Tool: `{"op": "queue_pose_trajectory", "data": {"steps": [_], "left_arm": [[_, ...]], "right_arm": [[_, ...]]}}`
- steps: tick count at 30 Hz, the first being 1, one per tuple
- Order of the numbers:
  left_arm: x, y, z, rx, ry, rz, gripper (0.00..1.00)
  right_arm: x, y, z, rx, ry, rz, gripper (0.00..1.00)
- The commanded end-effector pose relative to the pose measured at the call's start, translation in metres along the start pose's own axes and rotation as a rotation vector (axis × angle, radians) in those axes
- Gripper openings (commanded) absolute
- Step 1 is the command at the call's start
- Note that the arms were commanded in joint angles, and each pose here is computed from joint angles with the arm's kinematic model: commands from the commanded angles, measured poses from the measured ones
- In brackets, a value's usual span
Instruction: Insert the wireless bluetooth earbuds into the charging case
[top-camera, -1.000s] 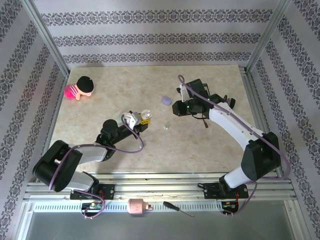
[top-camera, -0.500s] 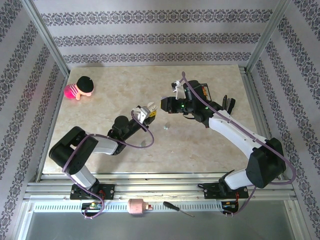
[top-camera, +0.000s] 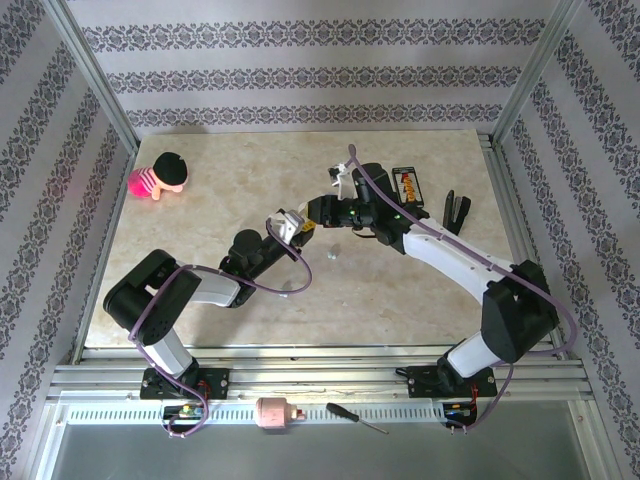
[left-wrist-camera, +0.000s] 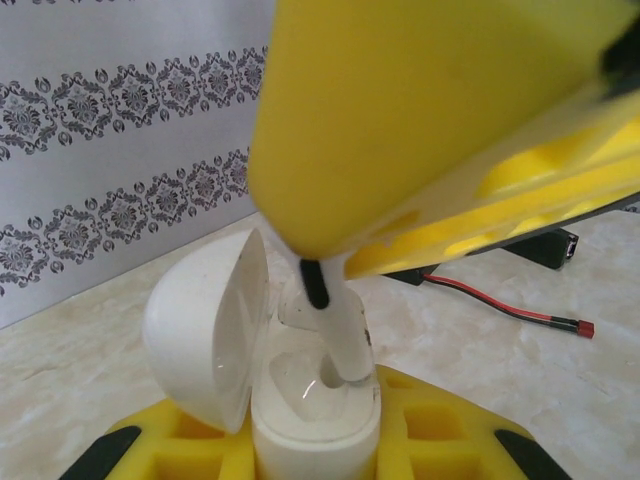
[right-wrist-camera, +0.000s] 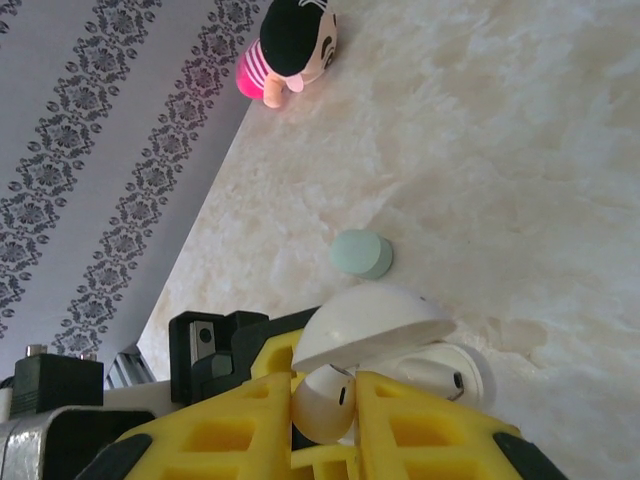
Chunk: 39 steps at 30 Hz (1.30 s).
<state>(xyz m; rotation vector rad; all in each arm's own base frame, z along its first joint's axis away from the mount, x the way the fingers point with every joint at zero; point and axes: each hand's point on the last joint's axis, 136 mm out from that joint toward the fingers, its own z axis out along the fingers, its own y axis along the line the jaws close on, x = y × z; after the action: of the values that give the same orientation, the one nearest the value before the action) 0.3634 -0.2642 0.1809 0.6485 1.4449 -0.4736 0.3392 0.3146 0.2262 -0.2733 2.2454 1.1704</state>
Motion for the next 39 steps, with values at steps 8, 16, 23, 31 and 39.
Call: {"op": "queue_pose_trajectory", "data": {"steps": [8,16,23,31,39], "left_arm": [[-0.033,0.000,0.001,-0.018,-0.102,-0.029,0.00],[-0.036,0.001,0.001,-0.022,-0.107,-0.037,0.00],[-0.040,0.001,0.000,-0.018,-0.117,-0.047,0.00],[-0.043,0.003,0.001,-0.027,-0.125,-0.051,0.00],[-0.045,0.003,0.001,-0.026,-0.121,-0.050,0.00]], "right_arm": [[-0.005,0.000,0.004,0.001,-0.029,-0.012,0.20],[-0.004,-0.006,0.002,0.029,-0.033,-0.024,0.20],[0.003,-0.016,0.011,0.037,-0.017,-0.010,0.20],[0.008,-0.022,0.013,0.045,-0.013,0.003,0.21],[0.005,-0.021,0.004,0.068,-0.035,-0.012,0.31]]}}
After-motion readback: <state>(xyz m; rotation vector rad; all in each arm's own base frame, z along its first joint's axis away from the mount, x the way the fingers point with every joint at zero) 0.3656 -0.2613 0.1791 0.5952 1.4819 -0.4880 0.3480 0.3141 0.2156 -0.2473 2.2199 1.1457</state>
